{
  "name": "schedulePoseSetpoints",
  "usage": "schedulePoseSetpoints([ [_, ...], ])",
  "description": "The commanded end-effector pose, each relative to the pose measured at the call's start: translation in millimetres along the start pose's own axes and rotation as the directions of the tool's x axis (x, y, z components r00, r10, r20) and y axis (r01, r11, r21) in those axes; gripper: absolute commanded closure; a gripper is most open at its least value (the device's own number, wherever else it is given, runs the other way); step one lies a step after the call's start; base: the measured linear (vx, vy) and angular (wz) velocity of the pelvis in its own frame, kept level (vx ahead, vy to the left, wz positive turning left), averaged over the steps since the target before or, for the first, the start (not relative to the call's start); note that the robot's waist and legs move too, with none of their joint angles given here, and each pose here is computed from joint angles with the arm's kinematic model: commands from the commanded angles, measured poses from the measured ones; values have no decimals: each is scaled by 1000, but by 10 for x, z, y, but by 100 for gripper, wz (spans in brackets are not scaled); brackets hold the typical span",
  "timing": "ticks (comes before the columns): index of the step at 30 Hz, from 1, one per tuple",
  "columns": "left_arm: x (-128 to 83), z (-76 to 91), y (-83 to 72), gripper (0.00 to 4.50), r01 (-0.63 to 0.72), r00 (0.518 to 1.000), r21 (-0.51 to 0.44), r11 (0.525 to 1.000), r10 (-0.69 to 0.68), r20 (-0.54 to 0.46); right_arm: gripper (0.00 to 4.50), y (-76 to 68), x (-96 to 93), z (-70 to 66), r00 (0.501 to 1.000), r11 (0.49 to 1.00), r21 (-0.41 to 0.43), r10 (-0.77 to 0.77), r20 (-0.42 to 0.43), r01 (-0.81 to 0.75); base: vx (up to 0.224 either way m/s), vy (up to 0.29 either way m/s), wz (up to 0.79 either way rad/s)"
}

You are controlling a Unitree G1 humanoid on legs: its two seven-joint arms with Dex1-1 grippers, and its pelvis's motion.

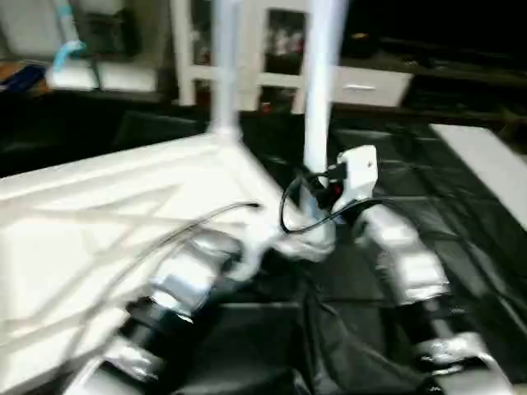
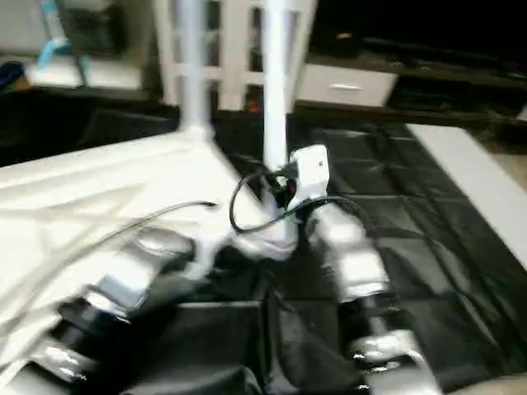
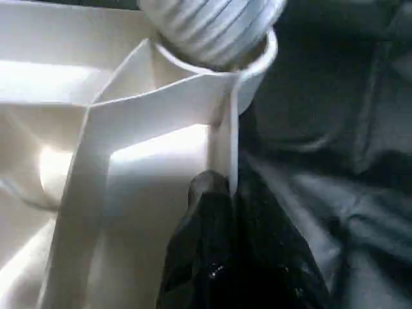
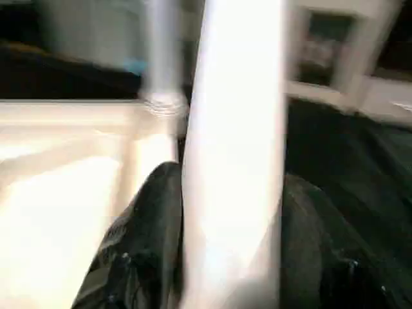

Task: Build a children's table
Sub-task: Insert table leg to table base

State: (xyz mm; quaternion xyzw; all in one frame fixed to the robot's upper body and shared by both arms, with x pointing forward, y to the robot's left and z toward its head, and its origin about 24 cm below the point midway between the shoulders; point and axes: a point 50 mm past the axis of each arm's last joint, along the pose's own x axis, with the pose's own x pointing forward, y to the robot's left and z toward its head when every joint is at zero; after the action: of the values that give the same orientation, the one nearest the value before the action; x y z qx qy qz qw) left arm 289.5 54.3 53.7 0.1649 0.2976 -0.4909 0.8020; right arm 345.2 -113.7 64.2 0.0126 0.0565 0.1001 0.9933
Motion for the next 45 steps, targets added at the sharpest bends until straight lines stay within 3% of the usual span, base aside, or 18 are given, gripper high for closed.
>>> schedulePoseSetpoints([
  [1,-217,216,182,450,-98,990,12,995,96,98,275,-554,-168,-414,939,951,-111,-305,-161,290,0,0,0],
  [6,-198,207,167,450,-118,989,15,993,117,87,275,-342,-49,-262,954,950,-127,-294,-55,285,0,0,0],
  [10,-237,139,229,450,-137,988,34,990,134,76,275,-251,-7,-94,968,970,-8,-243,62,244,0,0,0],
  [12,-269,96,226,450,-76,994,144,987,62,93,275,-223,-2,139,967,981,116,-176,183,157,0,0,0],
  [14,-280,79,213,450,-44,995,183,982,27,96,275,-219,-8,218,962,981,148,-159,223,128,0,0,0],
  [15,-319,32,193,450,22,994,285,958,-51,93,275,-235,-28,448,942,975,218,-112,315,43,0,0,0],
  [18,-377,-35,190,450,83,990,385,919,-121,78,275,-293,-90,763,899,962,264,-52,434,-72,0,0,0],
  [19,-423,-66,219,450,82,989,418,905,-126,79,275,-337,-144,959,869,954,262,-3,496,-146,0,0,0],
  [23,-642,22,262,394,137,949,278,951,-207,238,275,-465,-283,1222,817,958,173,92,569,-228,0,0,0],
  [28,-926,193,317,366,191,864,197,962,-260,431,275,-513,-372,1212,833,967,27,204,515,-254,0,0,0],
  [29,-1069,341,512,358,93,847,137,986,-151,509,275,-496,-386,1187,846,967,-32,237,478,-253,0,0,0],
  [34,-1188,515,884,354,-83,822,-38,996,90,562,275,-385,-397,1156,852,946,-130,325,410,-298,-10,-1,0],
  [36,-1218,660,1116,354,-216,740,-244,945,322,591,275,-285,-408,1106,845,921,-173,389,367,-349,0,0,0],
  [37,-1240,777,1232,354,-325,649,-364,873,486,585,275,-231,-419,1072,838,908,-174,419,351,-381,0,0,0],
  [39,-1197,1023,1258,354,-366,576,-423,829,559,597,275,-123,-419,1001,816,872,-187,489,310,-451,0,0,0],
  [42,-1095,1222,1217,354,-389,580,-382,838,545,605,275,-51,-406,937,800,841,-220,539,264,-494,0,0,0],
  [44,-1096,1478,1108,354,-279,538,-378,883,469,701,275,-49,-381,896,818,848,-217,526,234,-483,0,0,0],
  [45,-1130,1616,982,337,-64,501,-370,927,351,791,275,-71,-363,882,833,861,-220,503,229,-459,0,0,0],
])
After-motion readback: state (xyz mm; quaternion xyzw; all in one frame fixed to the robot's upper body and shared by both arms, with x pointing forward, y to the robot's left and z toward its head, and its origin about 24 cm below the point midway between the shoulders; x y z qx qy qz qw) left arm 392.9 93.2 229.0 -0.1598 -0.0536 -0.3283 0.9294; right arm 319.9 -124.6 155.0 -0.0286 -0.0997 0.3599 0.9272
